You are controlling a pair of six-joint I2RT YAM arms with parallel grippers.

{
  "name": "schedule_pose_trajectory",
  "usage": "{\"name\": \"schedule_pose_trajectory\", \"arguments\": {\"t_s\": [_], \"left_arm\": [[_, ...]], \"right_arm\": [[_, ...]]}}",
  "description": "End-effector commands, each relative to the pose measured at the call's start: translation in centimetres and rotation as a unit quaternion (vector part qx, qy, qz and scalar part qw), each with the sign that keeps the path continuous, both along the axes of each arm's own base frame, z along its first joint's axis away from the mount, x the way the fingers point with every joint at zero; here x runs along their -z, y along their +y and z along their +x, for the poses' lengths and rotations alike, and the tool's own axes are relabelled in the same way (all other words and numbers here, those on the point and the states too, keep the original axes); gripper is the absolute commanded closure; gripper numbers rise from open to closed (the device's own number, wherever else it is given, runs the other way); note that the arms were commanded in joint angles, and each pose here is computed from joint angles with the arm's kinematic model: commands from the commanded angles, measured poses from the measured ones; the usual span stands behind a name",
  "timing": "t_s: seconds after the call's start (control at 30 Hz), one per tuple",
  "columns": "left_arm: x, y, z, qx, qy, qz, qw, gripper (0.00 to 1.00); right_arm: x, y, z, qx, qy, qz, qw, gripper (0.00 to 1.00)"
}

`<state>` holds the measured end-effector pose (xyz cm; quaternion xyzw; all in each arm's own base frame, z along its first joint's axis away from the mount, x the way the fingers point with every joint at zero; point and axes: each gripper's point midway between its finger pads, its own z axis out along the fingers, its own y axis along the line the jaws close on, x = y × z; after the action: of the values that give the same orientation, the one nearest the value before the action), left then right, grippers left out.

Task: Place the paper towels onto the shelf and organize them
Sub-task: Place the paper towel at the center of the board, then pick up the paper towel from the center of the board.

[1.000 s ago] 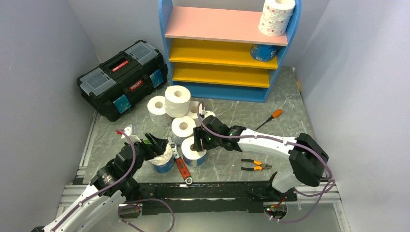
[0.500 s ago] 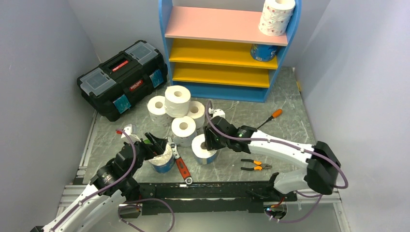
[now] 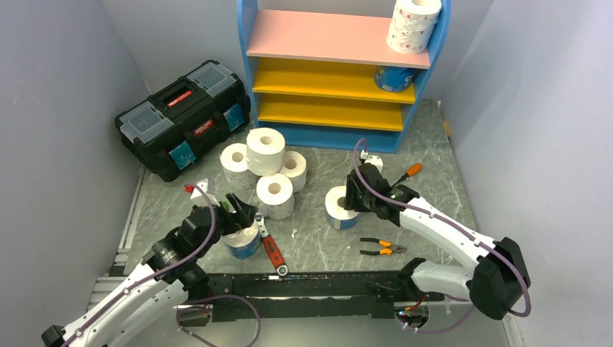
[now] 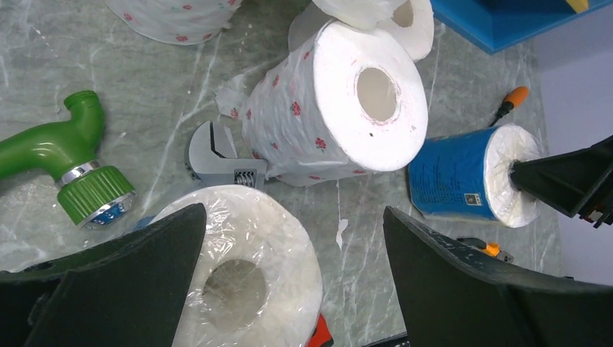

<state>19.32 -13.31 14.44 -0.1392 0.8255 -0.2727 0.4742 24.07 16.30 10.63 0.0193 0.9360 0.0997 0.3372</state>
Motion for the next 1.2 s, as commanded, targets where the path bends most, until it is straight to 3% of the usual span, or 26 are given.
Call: {"name": "schedule_pose_trajectory", "arguments": {"t_s": [0.0,0.2,0.37,0.57,0.87,0.97,1.17], "left_arm": [[-1.8,-1.4,0.3,0.022,0.008,-0.003,1.0,0.01],[-1.1,-1.1,0.7,0.015,0.06,0.058,0.996,0.01],[-1.3,-2.3,0.9,0.041,0.059,0.053,0.996,0.01],[-2.0,-2.6,1.2,0.047,0.047,0.053,0.996,0.01],[-3.4,-4.0,1.7,0.082,0.035,0.065,0.994,0.01],[-3.9,-4.9,2.3,0.095,0.034,0.062,0.993,0.01],[-6.7,-7.1,3.0,0.126,0.004,0.026,0.992,0.01]], "right_arm": [[-1.8,1.1,1.7,0.009,-0.041,0.043,0.998,0.57],[-0.5,1.4,2.2,0.019,-0.023,0.039,0.999,0.55],[0.2,1.6,2.2,0.018,-0.013,0.042,0.999,0.52],[0.1,1.6,1.9,0.019,-0.006,0.046,0.999,0.29],[-4.2,0.6,1.5,0.048,-0.042,0.078,0.995,0.15],[-5.1,-0.6,1.0,0.09,-0.063,0.104,0.988,0.01],[-5.0,-2.8,0.0,0.121,-0.103,0.145,0.977,0.0]]}}
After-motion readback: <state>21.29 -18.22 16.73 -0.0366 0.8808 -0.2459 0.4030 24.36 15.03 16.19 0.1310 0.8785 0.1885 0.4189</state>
